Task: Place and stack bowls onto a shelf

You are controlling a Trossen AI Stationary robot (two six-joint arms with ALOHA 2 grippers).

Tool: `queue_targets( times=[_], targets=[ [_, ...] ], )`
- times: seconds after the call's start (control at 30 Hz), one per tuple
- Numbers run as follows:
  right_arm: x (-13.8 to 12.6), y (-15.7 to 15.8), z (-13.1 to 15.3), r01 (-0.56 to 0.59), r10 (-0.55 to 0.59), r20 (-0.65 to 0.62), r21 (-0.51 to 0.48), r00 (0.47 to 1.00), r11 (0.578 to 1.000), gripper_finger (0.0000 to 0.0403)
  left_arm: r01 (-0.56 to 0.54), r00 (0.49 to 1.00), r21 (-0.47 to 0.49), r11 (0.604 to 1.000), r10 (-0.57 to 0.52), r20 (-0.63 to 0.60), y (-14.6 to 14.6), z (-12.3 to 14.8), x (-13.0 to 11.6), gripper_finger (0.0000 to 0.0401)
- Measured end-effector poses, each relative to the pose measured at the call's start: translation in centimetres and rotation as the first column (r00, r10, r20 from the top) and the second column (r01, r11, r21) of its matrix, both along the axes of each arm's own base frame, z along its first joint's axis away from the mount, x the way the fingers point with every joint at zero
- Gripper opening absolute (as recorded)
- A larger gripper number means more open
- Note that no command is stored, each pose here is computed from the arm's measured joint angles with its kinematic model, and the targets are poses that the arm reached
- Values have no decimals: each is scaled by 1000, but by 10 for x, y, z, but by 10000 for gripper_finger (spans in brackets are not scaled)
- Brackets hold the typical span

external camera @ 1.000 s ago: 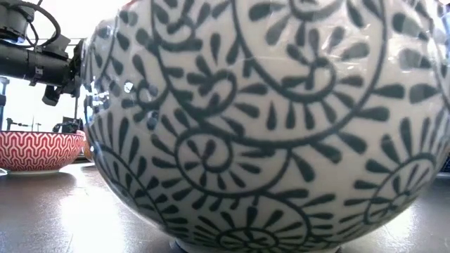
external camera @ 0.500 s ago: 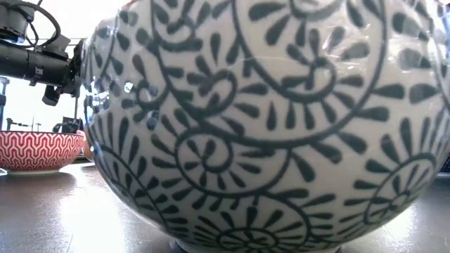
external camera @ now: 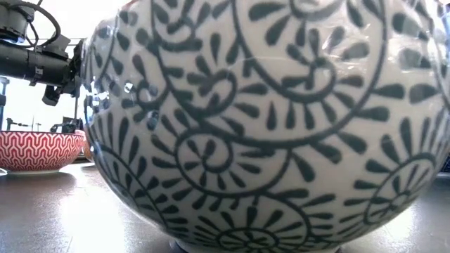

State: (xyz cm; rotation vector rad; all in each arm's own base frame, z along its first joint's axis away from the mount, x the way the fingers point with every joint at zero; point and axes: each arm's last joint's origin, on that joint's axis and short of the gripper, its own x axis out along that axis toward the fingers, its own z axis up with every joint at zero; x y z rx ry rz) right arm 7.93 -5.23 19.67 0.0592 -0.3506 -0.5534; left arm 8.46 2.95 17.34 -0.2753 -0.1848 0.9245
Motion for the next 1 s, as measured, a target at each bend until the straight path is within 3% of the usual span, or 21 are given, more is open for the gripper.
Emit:
queue_targets(
  times=[1.0],
  targets=[
    [0,0,0,0,0,0,0,1000,1000,98,-9,999,5,1000,8,54,0,5,-1,87]
  ],
)
